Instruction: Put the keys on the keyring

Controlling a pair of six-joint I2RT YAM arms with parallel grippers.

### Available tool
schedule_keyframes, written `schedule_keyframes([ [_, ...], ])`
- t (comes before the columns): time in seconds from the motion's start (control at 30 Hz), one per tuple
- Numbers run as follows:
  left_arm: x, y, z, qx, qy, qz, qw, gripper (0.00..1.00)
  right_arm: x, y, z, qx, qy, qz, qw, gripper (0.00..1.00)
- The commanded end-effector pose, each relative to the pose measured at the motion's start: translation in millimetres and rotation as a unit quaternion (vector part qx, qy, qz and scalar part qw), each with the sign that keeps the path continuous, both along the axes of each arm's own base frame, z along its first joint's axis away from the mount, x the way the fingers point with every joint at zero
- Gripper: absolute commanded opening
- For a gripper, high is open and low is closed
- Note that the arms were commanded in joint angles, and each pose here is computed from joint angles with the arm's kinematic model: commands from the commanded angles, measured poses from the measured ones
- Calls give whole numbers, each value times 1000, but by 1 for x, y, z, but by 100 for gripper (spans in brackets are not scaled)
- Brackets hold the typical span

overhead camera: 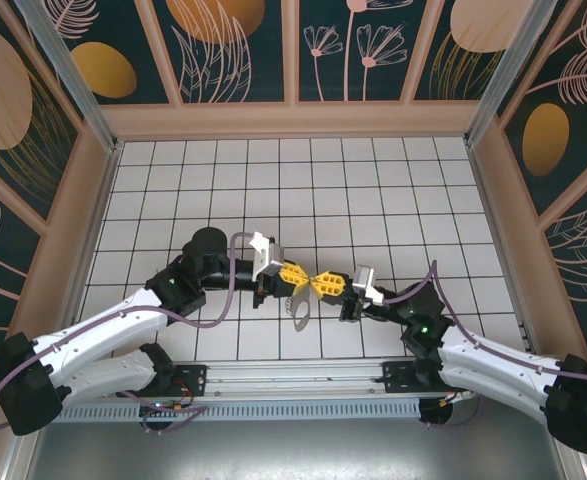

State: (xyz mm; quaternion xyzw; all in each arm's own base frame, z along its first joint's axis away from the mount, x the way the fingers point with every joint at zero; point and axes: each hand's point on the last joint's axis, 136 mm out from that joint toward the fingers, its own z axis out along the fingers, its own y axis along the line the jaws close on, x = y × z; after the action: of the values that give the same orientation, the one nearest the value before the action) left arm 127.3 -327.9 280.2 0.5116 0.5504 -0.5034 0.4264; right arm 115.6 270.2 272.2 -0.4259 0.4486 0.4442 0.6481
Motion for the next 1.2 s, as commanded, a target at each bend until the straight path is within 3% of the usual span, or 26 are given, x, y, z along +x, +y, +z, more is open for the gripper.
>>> schedule_keyframes([
  [0.0,-9,-5,13,-14,-14,-26,999,3,1,6,8,-7,-10,0,1000,0],
  [0.13,-8,-5,11,-10,-12,-26,1000,11,1,10,4,-23,-12,0,1000,0],
  [0.33,-8,-6,11,-10,-12,-27,1000,12,-1,14,4,-27,-14,5,1000,0],
  [0.43,-9,-6,9,-8,-12,-30,999,0,-1,15,1,-33,-10,6,999,0],
  [0.57,-10,-2,8,-3,-20,-27,999,0,-2,16,-1,-44,-9,8,999,1],
  [0.67,-14,2,10,9,-30,-30,999,0,0,12,-6,-64,-8,-7,998,20],
  [0.83,-22,9,10,41,-35,-48,997,0,4,-3,-8,-87,-9,-39,995,38],
  [1.17,-40,13,5,82,-11,-104,991,0,-6,2,-21,-139,-13,0,990,41],
])
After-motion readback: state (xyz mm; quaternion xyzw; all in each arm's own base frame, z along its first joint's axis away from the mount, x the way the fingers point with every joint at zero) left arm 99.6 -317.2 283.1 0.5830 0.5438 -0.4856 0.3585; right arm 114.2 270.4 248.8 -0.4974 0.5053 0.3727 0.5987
